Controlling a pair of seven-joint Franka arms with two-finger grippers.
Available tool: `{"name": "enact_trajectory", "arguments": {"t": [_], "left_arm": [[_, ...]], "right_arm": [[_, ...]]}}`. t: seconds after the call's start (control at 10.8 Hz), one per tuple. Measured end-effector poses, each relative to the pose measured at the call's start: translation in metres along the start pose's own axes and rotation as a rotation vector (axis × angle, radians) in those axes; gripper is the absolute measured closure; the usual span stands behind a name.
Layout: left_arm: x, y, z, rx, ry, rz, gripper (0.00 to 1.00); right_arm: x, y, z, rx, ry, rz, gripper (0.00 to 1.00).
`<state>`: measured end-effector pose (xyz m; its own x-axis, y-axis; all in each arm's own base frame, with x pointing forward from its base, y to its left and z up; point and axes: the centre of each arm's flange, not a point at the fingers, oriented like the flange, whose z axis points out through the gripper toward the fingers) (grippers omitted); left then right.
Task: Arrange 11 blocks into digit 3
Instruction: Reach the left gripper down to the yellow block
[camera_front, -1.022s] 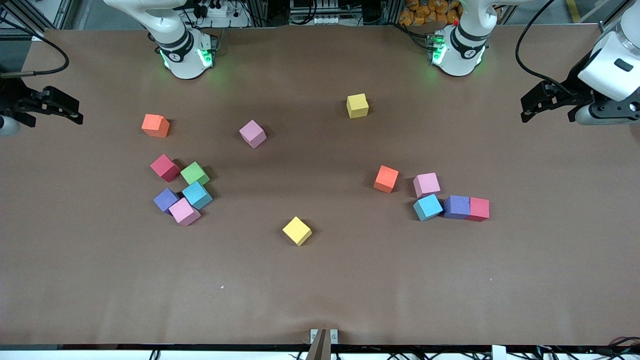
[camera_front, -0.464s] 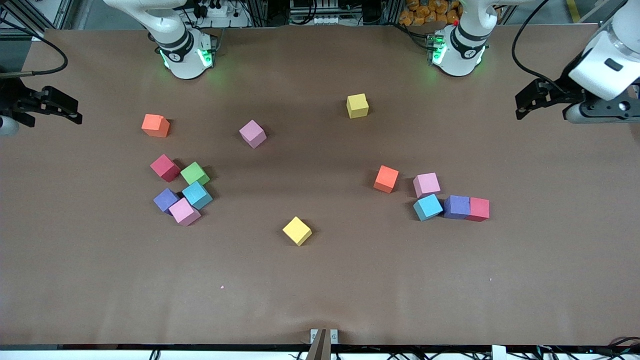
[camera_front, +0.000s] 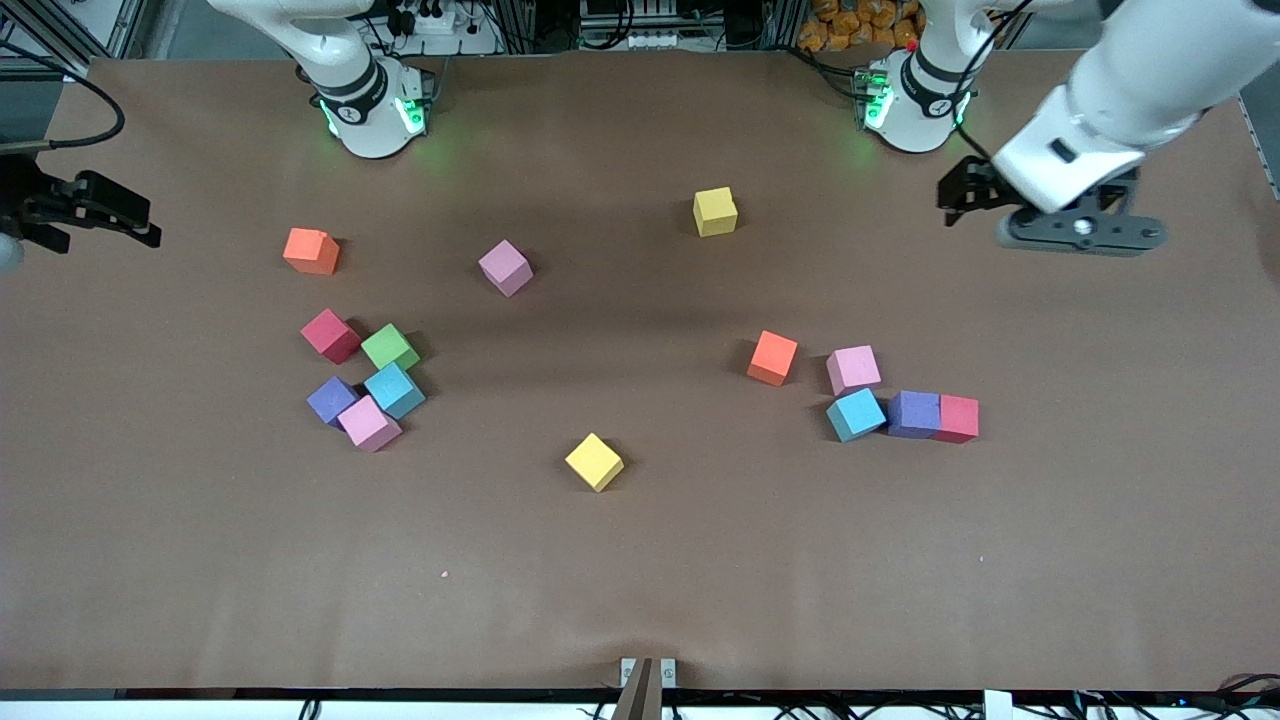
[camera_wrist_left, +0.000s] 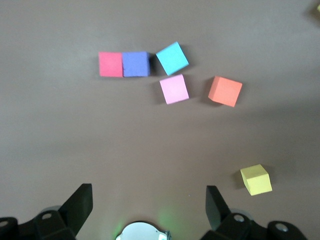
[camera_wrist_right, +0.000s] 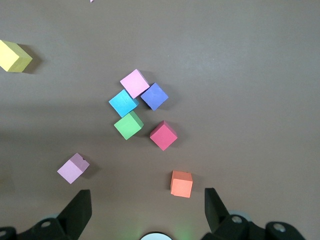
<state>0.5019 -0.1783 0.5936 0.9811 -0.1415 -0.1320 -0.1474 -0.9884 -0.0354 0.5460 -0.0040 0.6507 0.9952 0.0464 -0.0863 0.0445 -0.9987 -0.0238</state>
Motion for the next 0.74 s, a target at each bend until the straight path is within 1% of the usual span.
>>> {"name": "enact_trajectory", "arguments": {"t": [0.28, 0.46, 0.74], "left_arm": [[-0.009, 0.051, 0.037, 0.027, -0.047, 0.027, 0.0], [-0.02, 0.107, 0.081, 0.049, -0.045, 0.006, 0.0], [-0.053, 0.18, 0.165, 0.066, -0.017, -0.033, 0.0]], "right_arm": [[-0.001, 0.0, 0.003, 0.002, -0.01, -0.001, 0.0], [-0.001, 0.001, 0.009, 0.003, -0.023, 0.0, 0.0], [0.002, 0.001, 0.025, 0.005, -0.041, -0.001, 0.0]]}}
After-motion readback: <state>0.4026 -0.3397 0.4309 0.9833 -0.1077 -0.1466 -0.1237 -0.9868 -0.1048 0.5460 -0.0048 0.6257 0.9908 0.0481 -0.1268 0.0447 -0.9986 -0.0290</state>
